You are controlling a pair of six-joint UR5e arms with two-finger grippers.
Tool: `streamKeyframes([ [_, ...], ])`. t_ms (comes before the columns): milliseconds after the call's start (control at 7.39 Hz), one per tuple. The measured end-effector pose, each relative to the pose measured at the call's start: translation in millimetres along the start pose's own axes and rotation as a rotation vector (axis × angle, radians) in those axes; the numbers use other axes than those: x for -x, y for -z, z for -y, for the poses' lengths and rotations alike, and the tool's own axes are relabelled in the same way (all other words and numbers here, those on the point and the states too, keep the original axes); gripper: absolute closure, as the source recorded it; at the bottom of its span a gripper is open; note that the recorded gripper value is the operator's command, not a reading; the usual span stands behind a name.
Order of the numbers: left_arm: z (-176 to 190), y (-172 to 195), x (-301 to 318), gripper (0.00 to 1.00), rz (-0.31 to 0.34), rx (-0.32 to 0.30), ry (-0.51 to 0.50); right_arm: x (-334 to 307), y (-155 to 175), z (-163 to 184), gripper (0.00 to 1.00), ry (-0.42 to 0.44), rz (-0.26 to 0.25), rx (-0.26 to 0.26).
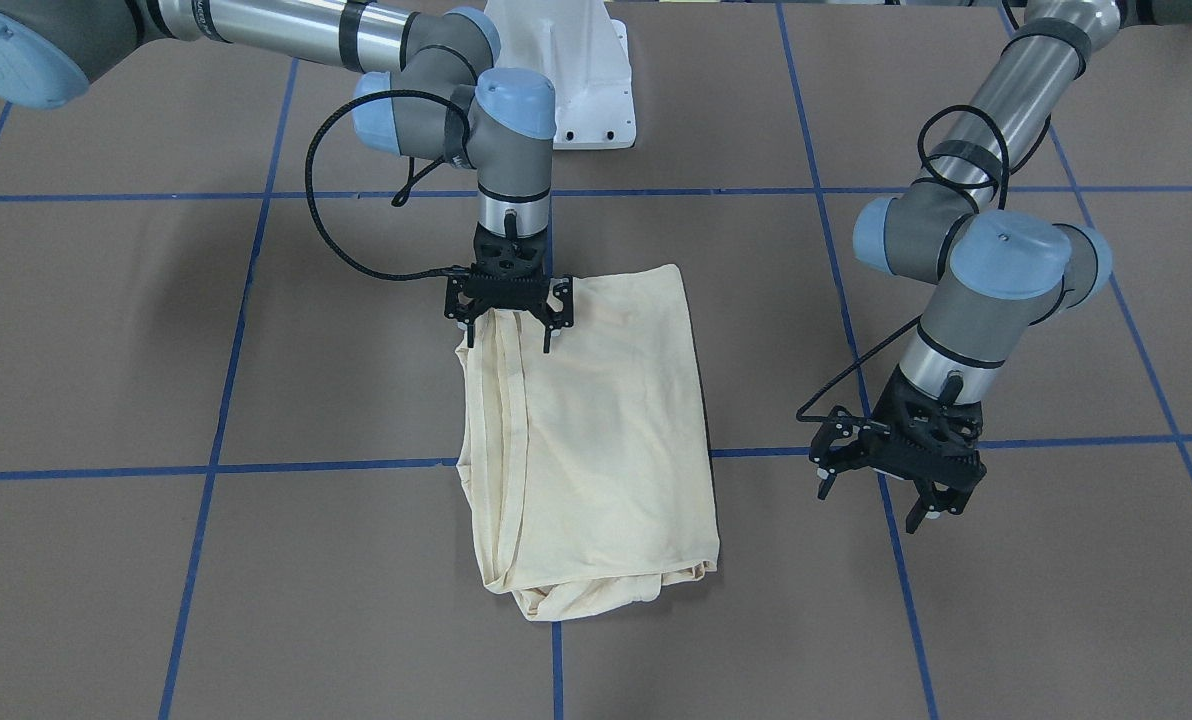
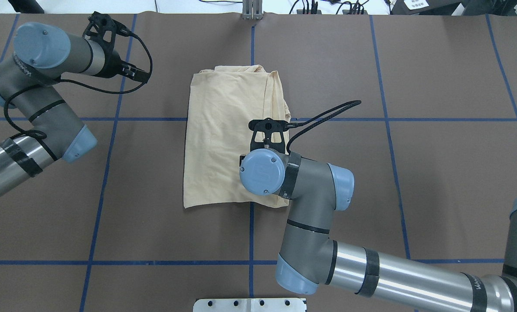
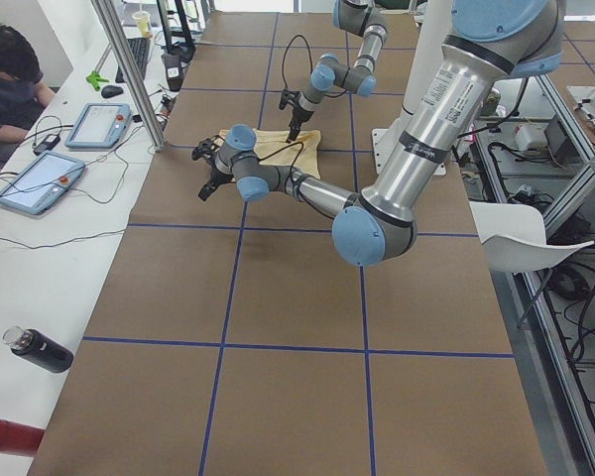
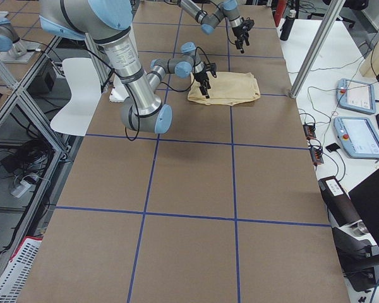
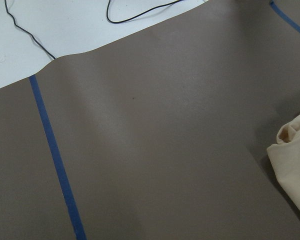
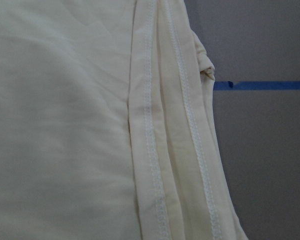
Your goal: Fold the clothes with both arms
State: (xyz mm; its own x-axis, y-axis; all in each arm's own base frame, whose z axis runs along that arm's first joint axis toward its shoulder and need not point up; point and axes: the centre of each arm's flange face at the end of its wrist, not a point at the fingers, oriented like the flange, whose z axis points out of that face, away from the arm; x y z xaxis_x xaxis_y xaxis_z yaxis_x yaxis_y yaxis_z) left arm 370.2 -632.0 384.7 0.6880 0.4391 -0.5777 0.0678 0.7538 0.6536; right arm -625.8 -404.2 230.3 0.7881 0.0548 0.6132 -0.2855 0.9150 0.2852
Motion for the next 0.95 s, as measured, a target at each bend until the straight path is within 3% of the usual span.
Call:
streamKeyframes([
  [271, -0.2, -0.3, 0.3, 0.00, 0.001, 0.000, 0.000, -3.7, 2.1, -2.2, 0.00, 0.097, -0.029, 0.053],
  [947, -0.7, -1.1, 1.0, 0.00, 0.003, 0.002, 0.001, -19.1, 9.2, -8.5, 0.00, 0.158, -0.094, 0.107],
])
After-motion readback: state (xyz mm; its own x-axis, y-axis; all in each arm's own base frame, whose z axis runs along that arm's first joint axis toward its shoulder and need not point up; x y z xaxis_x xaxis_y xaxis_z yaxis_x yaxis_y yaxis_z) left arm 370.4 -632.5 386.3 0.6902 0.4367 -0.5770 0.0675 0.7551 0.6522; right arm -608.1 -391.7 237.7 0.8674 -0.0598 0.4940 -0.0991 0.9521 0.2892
